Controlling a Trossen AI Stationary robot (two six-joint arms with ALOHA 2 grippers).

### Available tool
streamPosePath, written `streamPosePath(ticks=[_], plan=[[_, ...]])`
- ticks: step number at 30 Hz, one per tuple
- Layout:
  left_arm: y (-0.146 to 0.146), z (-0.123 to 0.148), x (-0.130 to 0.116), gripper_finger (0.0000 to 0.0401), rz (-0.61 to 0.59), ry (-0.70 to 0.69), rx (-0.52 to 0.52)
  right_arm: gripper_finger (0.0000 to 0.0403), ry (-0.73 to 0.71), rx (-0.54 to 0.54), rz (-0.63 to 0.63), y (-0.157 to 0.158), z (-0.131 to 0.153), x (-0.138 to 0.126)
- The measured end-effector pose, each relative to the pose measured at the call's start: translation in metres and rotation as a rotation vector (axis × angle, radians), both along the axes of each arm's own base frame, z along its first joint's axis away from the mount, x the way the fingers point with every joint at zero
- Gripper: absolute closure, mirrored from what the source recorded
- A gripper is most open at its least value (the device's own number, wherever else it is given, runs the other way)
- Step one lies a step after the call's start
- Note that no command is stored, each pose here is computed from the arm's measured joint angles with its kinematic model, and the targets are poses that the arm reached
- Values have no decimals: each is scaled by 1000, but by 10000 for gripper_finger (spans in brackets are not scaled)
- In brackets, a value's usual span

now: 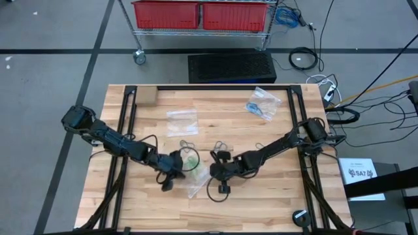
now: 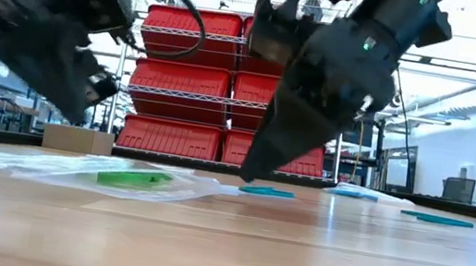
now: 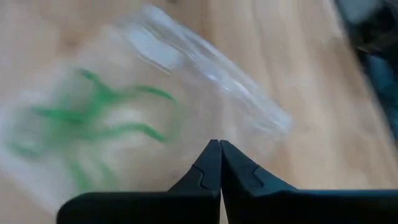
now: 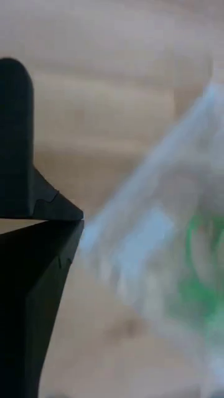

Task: Sort rubber bands
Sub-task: Close the transparent zip bag

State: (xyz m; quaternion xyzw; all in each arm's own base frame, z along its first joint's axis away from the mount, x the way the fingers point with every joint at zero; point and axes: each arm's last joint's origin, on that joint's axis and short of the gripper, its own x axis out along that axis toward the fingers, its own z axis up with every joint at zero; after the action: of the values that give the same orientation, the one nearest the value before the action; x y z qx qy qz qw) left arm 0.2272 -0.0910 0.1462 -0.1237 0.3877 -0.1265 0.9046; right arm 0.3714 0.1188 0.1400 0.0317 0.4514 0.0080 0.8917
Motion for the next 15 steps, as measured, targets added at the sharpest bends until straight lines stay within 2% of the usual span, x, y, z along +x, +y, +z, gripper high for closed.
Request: streamPosePath(ticks=[3,9,12,15], plan=[[8,1,3,399,96,-29,89,403,24,33,43,6,-1,-3],[33,-11,-1,399,253,115,173,403,44,30,16,2,-14,1],[37,-15,-4,399,278,166,168,403,25,37,-16,-6,-18,7],[30,-19,-4,399,259,183,96,403,4,9,-80,-20,-18,12]])
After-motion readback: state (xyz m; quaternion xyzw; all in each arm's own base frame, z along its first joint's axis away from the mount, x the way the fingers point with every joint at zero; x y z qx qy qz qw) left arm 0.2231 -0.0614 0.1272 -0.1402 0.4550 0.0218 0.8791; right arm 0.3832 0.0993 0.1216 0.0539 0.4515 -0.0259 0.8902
